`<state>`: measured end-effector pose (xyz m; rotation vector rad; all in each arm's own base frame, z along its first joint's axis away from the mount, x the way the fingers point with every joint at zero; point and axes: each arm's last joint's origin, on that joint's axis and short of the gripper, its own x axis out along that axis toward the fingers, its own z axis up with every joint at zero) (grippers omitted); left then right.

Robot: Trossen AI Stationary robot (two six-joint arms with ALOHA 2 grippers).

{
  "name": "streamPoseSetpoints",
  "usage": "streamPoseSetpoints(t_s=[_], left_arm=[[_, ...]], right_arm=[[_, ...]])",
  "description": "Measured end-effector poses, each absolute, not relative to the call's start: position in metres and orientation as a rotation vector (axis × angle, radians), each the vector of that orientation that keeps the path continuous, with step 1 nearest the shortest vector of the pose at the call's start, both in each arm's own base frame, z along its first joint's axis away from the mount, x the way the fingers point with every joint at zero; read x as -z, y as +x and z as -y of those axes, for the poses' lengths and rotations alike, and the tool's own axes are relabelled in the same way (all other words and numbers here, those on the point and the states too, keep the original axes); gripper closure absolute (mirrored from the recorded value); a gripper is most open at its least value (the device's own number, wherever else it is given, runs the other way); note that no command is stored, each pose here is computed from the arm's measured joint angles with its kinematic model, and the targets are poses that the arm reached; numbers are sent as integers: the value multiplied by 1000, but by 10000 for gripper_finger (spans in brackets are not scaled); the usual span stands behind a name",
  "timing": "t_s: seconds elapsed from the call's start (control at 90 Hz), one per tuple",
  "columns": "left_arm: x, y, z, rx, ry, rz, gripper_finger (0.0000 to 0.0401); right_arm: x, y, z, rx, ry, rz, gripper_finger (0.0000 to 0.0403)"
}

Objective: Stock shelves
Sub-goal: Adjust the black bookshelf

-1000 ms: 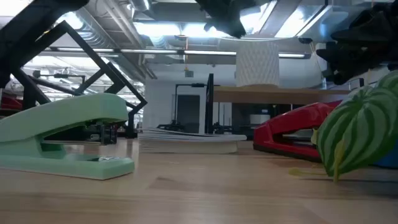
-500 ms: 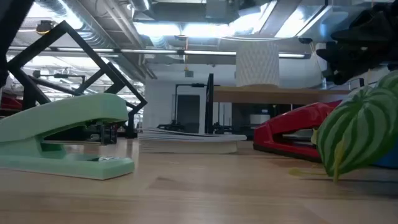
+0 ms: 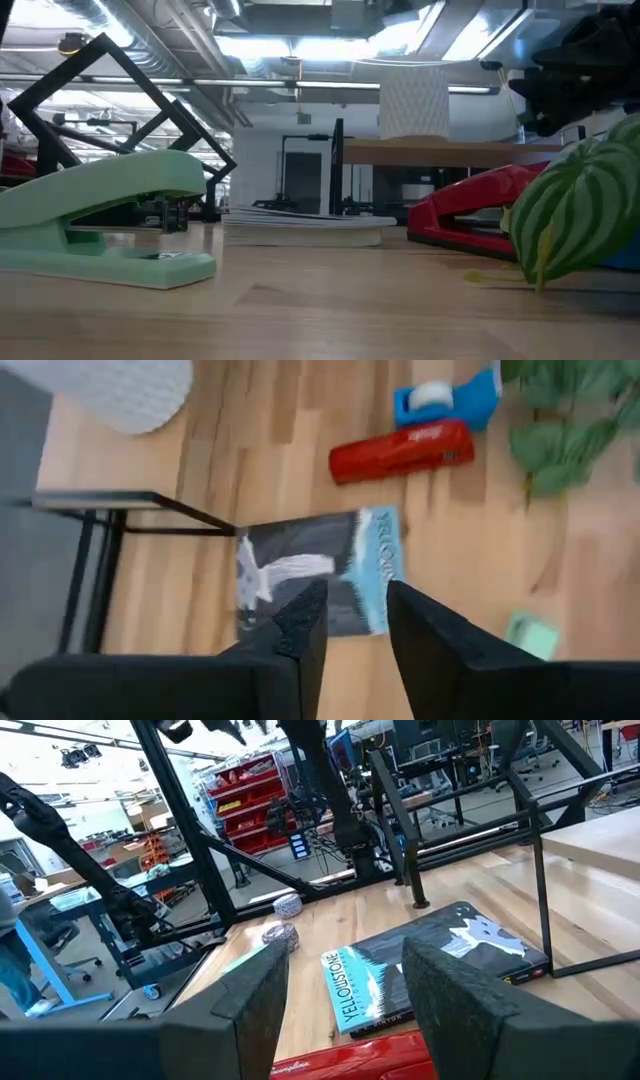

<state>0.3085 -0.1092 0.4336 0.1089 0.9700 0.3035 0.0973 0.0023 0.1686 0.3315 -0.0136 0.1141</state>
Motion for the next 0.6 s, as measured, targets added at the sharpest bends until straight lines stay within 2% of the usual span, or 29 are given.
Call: streamPoseSetpoints(t_s=[0.333,0.433,0.6], left_arm=[[-429,279,182,-482,-133,-720,313],[-407,272,204,-566,-163,-650,313],[-350,268,218,-753,-317,-596,313]], right_arm=[[-169,97,-2,-114,331,13,221],[-169,97,-2,-114,332,13,221],[-169,97,-2,-113,331,14,221]])
